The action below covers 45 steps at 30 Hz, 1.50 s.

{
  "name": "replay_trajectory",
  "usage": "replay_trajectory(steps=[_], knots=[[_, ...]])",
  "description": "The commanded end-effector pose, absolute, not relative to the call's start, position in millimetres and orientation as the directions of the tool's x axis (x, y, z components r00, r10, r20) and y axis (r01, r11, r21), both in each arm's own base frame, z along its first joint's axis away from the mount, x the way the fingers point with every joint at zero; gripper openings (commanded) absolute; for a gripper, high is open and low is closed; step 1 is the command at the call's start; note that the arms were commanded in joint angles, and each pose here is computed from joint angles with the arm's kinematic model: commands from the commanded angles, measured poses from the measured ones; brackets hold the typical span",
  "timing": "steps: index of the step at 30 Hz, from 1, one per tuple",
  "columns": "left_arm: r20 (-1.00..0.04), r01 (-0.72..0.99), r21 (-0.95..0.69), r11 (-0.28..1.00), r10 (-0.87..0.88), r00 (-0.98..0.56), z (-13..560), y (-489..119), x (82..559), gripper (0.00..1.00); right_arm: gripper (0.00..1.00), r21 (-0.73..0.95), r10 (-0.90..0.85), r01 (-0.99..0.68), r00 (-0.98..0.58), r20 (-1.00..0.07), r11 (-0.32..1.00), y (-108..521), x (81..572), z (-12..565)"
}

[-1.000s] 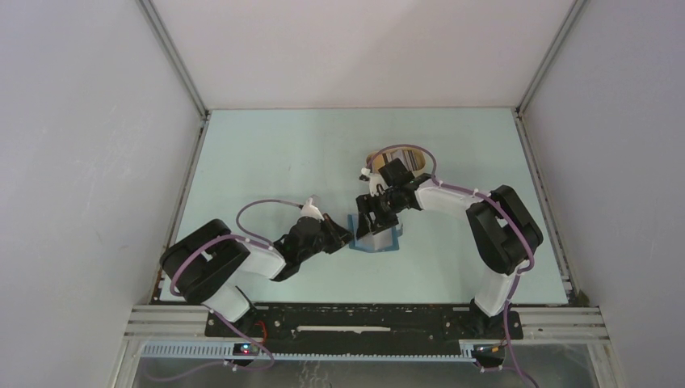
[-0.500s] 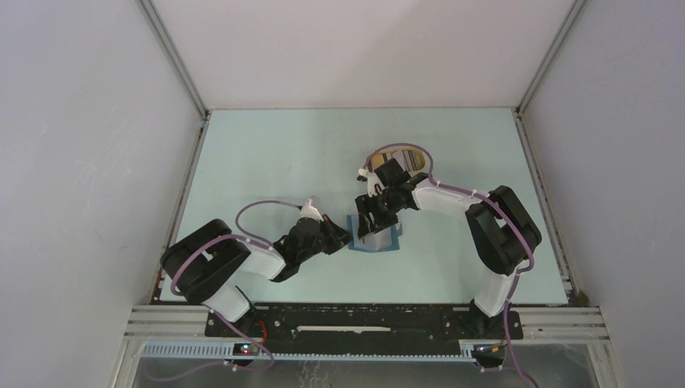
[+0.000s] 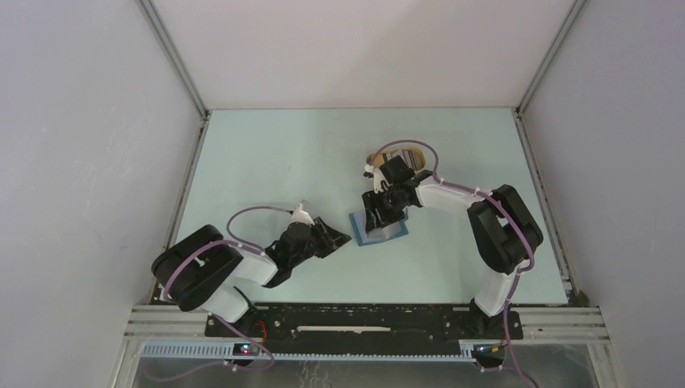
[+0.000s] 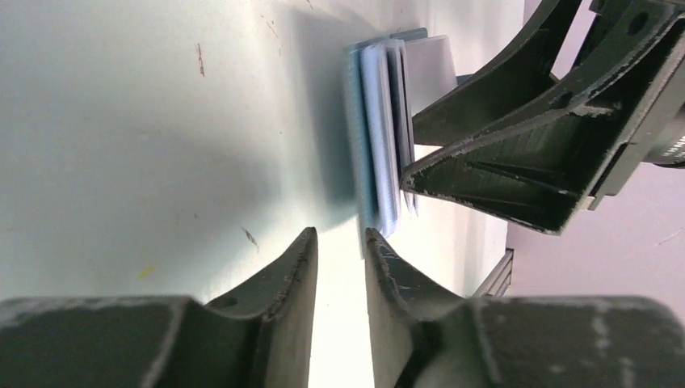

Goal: Put the credit cards into the card holder
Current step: Turn over the card slot in the card holder.

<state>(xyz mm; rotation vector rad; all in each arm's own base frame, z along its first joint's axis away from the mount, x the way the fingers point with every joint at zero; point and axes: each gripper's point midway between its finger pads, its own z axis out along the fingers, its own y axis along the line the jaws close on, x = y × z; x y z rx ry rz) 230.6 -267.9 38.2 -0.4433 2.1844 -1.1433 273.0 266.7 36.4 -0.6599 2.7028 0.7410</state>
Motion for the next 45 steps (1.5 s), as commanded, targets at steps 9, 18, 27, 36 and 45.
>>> replay_trajectory(steps=[9, 18, 27, 36, 45], knots=[[-0.431, 0.178, -0.872, 0.455, -0.544, -0.72, 91, -279, 232, 0.38, 0.61, 0.377, -0.365, -0.501, -0.851, -0.377, 0.779, 260, 284, 37], [-0.399, 0.215, -0.899, 0.381, -0.515, -0.758, 97, -313, 249, 0.14, 0.6, 0.392, -0.364, -0.495, -0.858, -0.363, 0.776, 259, 282, 36], [-0.365, 0.173, -0.908, 0.381, -0.519, -0.773, 80, -314, 256, 0.14, 0.6, 0.401, -0.361, -0.488, -0.863, -0.353, 0.775, 258, 282, 35], [-0.355, 0.148, -0.905, 0.4, -0.515, -0.78, 67, -315, 261, 0.17, 0.6, 0.404, -0.358, -0.484, -0.866, -0.349, 0.776, 258, 282, 35], [-0.349, 0.133, -0.9, 0.415, -0.505, -0.789, 60, -317, 265, 0.21, 0.6, 0.421, -0.357, -0.482, -0.869, -0.343, 0.768, 259, 281, 36]])
